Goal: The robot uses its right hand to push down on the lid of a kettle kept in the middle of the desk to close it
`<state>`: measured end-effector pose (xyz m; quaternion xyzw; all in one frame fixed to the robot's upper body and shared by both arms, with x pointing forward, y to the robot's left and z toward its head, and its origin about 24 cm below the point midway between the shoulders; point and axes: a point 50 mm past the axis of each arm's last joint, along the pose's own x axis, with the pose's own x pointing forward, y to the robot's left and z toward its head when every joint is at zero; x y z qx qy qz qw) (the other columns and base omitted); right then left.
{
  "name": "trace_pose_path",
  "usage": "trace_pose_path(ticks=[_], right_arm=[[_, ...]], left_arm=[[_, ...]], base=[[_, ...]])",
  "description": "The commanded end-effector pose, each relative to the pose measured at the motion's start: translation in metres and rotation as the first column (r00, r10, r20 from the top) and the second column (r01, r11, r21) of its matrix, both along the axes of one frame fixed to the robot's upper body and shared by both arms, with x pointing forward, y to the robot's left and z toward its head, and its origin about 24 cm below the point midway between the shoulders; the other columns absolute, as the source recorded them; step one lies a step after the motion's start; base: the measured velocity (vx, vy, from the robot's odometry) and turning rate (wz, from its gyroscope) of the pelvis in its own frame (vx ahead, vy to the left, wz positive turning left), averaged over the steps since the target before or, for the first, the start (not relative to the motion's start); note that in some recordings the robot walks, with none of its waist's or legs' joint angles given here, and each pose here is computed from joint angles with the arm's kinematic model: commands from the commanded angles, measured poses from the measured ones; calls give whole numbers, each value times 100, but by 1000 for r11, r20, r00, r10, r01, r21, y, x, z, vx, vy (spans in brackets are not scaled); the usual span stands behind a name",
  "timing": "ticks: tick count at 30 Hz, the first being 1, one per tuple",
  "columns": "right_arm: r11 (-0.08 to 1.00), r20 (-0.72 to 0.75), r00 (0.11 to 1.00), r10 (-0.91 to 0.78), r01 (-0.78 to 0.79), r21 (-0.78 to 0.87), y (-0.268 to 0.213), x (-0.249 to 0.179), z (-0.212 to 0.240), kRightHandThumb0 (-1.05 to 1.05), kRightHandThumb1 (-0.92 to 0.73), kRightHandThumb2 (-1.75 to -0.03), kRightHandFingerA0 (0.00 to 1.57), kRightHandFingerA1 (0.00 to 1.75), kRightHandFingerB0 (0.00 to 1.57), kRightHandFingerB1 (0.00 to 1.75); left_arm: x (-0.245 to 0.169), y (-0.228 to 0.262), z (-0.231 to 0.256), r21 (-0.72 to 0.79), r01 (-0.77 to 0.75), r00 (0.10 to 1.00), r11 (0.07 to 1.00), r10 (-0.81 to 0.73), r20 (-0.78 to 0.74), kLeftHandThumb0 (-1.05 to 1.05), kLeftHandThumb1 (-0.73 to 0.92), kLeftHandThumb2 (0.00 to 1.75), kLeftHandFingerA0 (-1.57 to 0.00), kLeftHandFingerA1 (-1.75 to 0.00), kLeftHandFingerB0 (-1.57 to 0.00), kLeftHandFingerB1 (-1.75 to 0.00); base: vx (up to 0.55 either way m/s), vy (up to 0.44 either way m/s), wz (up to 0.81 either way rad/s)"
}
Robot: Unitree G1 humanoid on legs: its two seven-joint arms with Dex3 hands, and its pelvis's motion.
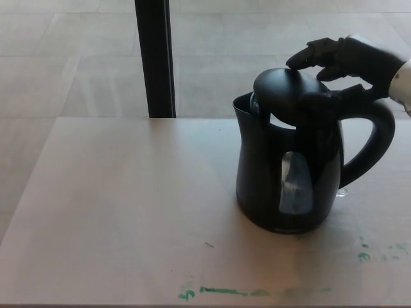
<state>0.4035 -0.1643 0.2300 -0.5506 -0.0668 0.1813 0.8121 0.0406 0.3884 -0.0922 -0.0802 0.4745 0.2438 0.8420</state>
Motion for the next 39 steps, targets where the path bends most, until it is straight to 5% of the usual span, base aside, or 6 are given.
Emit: trace_pose_path(ticks=[1,15,16,18,21,39], right_arm=[[965,25,995,96,-86,-249,20,-4,0,-75,-67,-61,34,45,35,31],[797,38,973,228,-164,-582,51,-8,14,-68,-61,-59,33,77,44,37],[795,31,974,225,-165,-584,52,-9,9,-76,-50,-92,34,73,34,49],[812,-22,978,207,-184,-555,52,-11,-7,-74,-57,-63,32,72,40,38],[810,-35,978,205,-190,-556,51,-13,-18,-76,-50,-91,36,70,35,48],[852,-213,974,73,-172,-494,44,-20,-100,-80,-67,-62,17,51,25,33]], left_arm=[[0,10,8,47,9,1000,999,-8,-16,-78,74,63,-48,-47,-41,-38],[8,16,14,35,32,999,999,-33,26,-80,73,62,-43,-46,-35,-37],[10,15,14,44,35,999,998,-36,20,-79,73,62,-44,-46,-35,-36],[12,16,15,27,25,999,999,-26,33,-77,74,63,-43,-46,-34,-36],[17,17,15,34,-11,999,999,10,31,-76,72,62,-48,-47,-41,-38],[18,18,17,12,-5,999,1000,4,51,-77,72,62,-43,-46,-39,-36]], base=[[0,0,0],[0,0,0],[0,0,0],[0,0,0],[0,0,0],[0,0,0]])
